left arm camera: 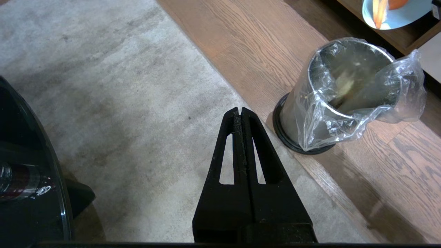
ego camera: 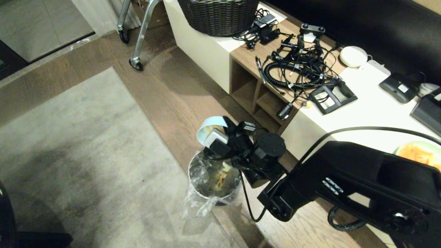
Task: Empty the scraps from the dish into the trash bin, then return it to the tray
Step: Pour the leftover food from the bowl into the trash can
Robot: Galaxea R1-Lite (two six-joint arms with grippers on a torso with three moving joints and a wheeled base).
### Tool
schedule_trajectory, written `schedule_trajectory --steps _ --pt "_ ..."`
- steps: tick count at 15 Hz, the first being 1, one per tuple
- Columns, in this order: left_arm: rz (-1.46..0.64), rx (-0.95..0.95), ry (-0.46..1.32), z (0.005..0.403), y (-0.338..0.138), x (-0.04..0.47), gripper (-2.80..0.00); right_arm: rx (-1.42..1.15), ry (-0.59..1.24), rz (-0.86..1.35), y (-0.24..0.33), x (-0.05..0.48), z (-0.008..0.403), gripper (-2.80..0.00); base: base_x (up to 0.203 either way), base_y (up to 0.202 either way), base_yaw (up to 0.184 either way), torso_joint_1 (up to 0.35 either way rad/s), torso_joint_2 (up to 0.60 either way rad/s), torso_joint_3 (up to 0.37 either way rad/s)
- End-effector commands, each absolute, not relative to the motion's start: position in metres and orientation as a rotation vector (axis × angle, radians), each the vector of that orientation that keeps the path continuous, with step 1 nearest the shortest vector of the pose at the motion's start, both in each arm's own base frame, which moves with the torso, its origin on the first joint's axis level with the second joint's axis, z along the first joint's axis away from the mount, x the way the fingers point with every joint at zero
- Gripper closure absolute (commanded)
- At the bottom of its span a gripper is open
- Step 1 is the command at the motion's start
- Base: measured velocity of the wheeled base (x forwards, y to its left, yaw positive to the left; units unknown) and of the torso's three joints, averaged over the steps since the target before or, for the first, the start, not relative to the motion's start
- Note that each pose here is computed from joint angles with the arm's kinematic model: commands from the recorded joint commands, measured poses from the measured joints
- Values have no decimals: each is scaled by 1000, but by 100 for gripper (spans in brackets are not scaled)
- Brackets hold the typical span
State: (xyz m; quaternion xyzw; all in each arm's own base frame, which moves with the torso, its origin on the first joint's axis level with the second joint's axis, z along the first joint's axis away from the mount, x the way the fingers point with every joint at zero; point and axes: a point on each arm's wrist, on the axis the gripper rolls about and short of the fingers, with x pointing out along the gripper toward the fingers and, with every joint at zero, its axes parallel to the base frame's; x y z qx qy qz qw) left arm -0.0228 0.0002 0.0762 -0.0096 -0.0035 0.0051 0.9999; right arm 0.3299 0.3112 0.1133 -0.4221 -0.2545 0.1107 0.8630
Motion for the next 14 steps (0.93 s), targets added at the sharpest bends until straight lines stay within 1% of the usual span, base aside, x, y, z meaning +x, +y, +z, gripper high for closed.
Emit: schedule_trajectory --steps 1,6,8,11,14 --pt "11 -20 -8 76 0 -23 0 -864 -582 212 314 323 121 0 0 0 0 0 0 0" --pt "11 -20 -8 76 0 -23 0 -897 -620 192 315 317 135 0 0 0 0 0 0 0" --pt "11 -20 -8 76 0 -23 0 -901 -658 225 316 315 138 0 0 0 0 0 0 0" --pt "11 -20 -8 76 0 -23 0 -903 -692 212 313 311 152 0 0 0 0 0 0 0" --pt "11 -20 -8 76 0 -23 0 -923 -739 245 313 311 154 0 0 0 0 0 0 0"
